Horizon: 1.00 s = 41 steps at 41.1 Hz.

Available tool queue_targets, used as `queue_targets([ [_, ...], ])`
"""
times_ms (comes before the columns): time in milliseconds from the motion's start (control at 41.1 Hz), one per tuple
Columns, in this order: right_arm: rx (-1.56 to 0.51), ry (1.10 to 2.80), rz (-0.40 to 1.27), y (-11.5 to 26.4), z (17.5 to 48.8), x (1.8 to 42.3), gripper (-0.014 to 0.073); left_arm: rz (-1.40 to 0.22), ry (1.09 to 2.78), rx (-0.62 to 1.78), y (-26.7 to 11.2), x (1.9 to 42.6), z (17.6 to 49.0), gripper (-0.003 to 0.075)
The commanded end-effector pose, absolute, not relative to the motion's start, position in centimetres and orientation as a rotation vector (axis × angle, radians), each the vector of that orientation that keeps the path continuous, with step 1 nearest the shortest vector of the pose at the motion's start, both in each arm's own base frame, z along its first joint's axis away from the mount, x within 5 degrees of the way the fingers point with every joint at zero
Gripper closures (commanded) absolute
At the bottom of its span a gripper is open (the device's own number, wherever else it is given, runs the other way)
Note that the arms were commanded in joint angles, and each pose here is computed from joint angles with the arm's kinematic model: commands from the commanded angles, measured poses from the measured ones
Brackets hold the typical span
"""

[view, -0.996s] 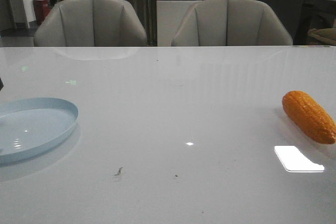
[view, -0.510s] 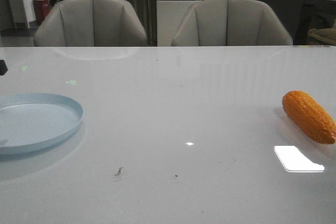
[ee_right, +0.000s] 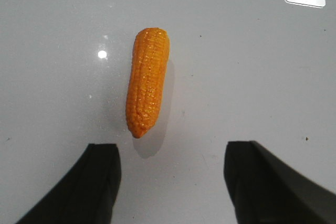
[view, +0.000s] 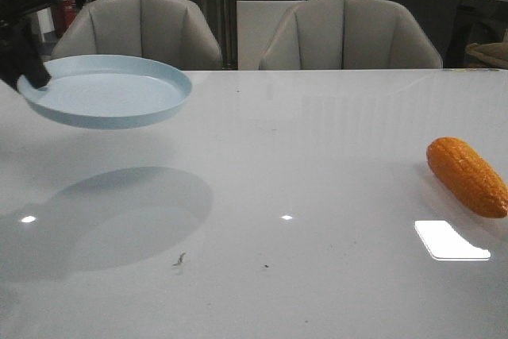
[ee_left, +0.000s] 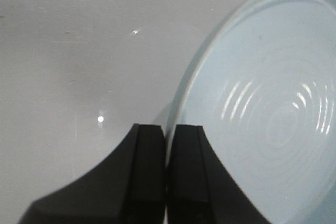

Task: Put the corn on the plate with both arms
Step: 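Lift the plate with the left gripper and set it down mid-table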

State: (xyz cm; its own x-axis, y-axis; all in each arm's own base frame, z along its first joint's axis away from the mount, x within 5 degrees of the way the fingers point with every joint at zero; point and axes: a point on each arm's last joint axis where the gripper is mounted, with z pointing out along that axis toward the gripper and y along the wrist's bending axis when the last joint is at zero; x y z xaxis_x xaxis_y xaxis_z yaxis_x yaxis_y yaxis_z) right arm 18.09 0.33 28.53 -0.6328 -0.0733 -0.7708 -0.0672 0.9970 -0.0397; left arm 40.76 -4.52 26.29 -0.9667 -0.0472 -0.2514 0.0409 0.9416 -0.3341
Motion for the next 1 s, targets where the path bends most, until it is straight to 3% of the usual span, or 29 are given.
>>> queue_targets([
  [0, -0.083, 2.158, -0.007, 0.3, 30.2, 18.6, 0.0064, -0.573, 2.754, 0.085, -7.3, 39.9, 29.6, 0.0631],
  [340, -0.083, 2.159, -0.007, 0.3, 30.2, 18.6, 0.0064, -0.617, 2.689, 0.338, -15.3, 38.2, 29.9, 0.0631],
  [632, -0.084, 2.173, -0.006, 0.3, 30.0, 18.5, 0.0064, -0.492, 2.691, 0.402, -16.5, 37.8, 29.3, 0.0631],
  [972, -0.084, 2.176, -0.005, 0.3, 30.0, 18.5, 0.0064, -0.481, 2.946, 0.477, -18.3, 38.0, 22.8, 0.0631],
])
